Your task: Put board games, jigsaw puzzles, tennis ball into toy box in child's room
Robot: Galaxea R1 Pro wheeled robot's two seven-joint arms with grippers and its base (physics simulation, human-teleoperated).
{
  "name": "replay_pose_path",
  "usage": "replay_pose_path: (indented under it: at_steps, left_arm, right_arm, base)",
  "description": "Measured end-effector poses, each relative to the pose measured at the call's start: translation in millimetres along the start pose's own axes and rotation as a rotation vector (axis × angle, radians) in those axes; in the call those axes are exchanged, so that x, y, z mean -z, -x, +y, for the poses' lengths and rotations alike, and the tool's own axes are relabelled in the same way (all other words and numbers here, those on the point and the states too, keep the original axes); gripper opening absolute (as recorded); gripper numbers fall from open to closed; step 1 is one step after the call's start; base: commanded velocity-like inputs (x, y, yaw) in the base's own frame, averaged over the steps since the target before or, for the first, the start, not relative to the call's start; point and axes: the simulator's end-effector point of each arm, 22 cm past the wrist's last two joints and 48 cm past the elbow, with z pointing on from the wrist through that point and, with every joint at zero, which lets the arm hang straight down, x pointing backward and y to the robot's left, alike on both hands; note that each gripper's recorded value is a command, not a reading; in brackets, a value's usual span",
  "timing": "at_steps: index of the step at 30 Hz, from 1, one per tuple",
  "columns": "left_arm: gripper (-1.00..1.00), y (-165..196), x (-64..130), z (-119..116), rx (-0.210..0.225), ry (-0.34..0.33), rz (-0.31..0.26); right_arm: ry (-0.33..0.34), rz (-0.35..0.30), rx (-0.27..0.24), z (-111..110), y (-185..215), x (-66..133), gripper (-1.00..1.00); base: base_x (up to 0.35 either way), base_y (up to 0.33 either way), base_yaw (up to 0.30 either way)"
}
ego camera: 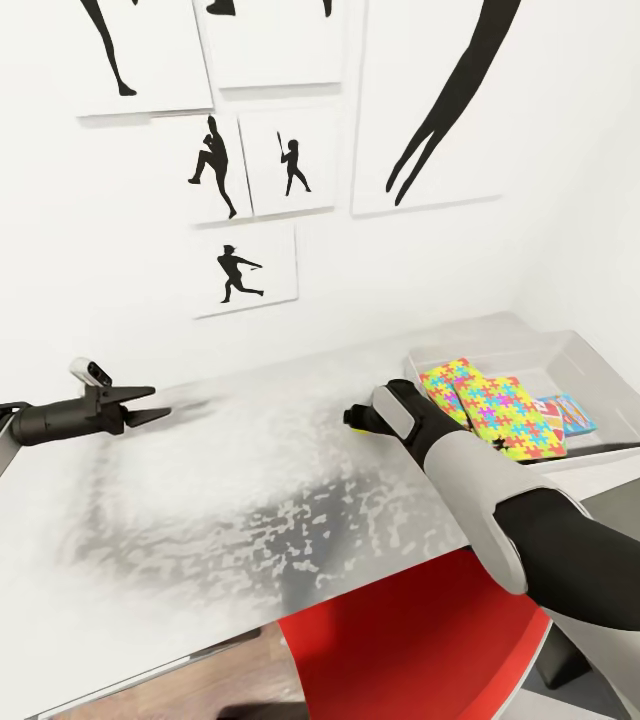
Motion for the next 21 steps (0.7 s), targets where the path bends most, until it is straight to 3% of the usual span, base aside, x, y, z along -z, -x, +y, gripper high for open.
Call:
replay_pose_path:
  at_steps: [21]
  left_arm:
    - [1.0, 2, 1.6, -11, -0.018, 0.0, 0.0]
  right_arm:
    - [0.007, -0.025, 0.003, 4, 10, 13.6, -1.0]
  base:
    - [0.0, 0.0, 0.0]
